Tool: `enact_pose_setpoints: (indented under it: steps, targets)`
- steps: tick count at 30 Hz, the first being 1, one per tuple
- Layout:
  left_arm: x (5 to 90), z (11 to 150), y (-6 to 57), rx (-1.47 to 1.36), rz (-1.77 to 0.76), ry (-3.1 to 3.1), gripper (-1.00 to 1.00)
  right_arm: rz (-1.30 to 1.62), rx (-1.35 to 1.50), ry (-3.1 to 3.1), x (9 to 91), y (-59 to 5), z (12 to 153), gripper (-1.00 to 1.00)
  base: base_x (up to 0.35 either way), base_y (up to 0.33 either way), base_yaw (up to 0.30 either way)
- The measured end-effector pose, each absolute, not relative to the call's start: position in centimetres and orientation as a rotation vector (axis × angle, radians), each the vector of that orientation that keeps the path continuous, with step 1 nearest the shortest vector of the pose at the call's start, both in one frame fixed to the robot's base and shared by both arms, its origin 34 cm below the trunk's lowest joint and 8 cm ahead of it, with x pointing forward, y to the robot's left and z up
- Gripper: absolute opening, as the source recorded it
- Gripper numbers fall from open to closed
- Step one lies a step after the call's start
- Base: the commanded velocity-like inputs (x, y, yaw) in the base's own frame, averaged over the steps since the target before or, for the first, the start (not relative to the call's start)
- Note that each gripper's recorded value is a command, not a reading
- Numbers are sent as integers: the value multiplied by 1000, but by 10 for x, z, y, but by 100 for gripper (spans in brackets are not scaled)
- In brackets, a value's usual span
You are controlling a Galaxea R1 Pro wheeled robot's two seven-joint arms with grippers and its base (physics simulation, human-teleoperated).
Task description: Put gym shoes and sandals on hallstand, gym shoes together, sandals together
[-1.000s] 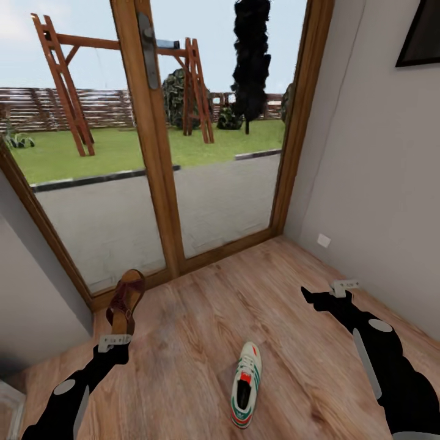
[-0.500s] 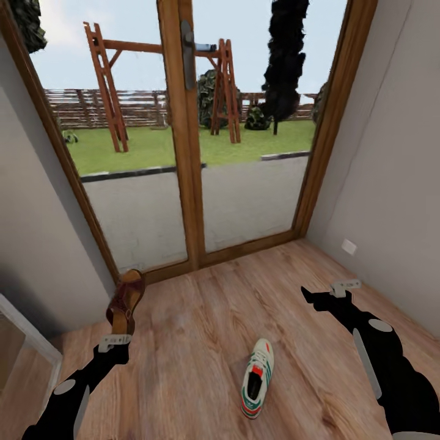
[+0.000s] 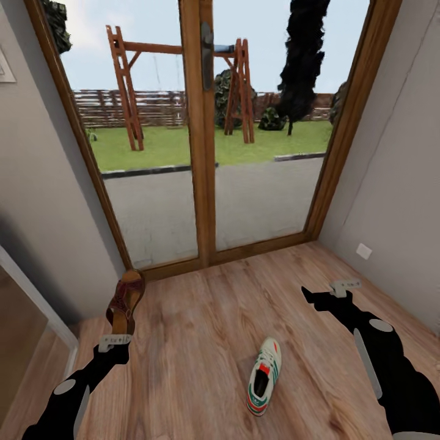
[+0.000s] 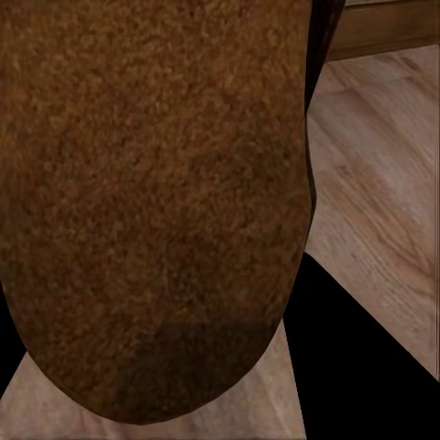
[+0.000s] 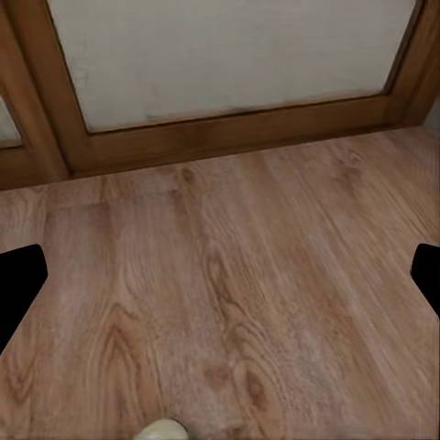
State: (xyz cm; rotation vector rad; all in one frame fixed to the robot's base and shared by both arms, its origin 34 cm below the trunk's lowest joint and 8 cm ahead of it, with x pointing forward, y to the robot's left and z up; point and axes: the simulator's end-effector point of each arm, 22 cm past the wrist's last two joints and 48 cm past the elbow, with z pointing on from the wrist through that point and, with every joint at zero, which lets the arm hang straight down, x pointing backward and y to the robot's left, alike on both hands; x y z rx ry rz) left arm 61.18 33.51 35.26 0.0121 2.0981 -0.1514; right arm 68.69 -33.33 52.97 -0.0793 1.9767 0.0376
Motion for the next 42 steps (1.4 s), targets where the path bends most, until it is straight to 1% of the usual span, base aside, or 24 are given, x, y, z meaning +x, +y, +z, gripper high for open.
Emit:
enact_pose_setpoints:
  steps: [13, 19, 30, 33, 37, 42]
  targets:
    - [612, 352, 335, 13, -153, 2099, -100, 33, -81, 1977, 687, -335, 530, 100, -30, -12, 3]
    - [610, 350, 338, 18, -147, 2105, -100, 23, -72, 1967, 688, -339, 535, 100, 0, 0, 169]
    - [615, 360, 341, 42, -141, 2085, -100, 19, 102, 2087, 669, -380, 510, 100, 0, 0, 67]
    - [616, 364, 338, 62, -158, 2076, -100, 71, 157, 2130, 664, -362, 487, 100, 0, 0, 7]
    - [618, 367, 331, 85, -186, 2071, -100, 108, 280, 2183, 658, -317, 456, 100, 0, 0, 3]
    - [622, 371, 323, 110, -209, 2071, -100, -50, 473, 2286, 635, -294, 413, 100, 0, 0, 0]
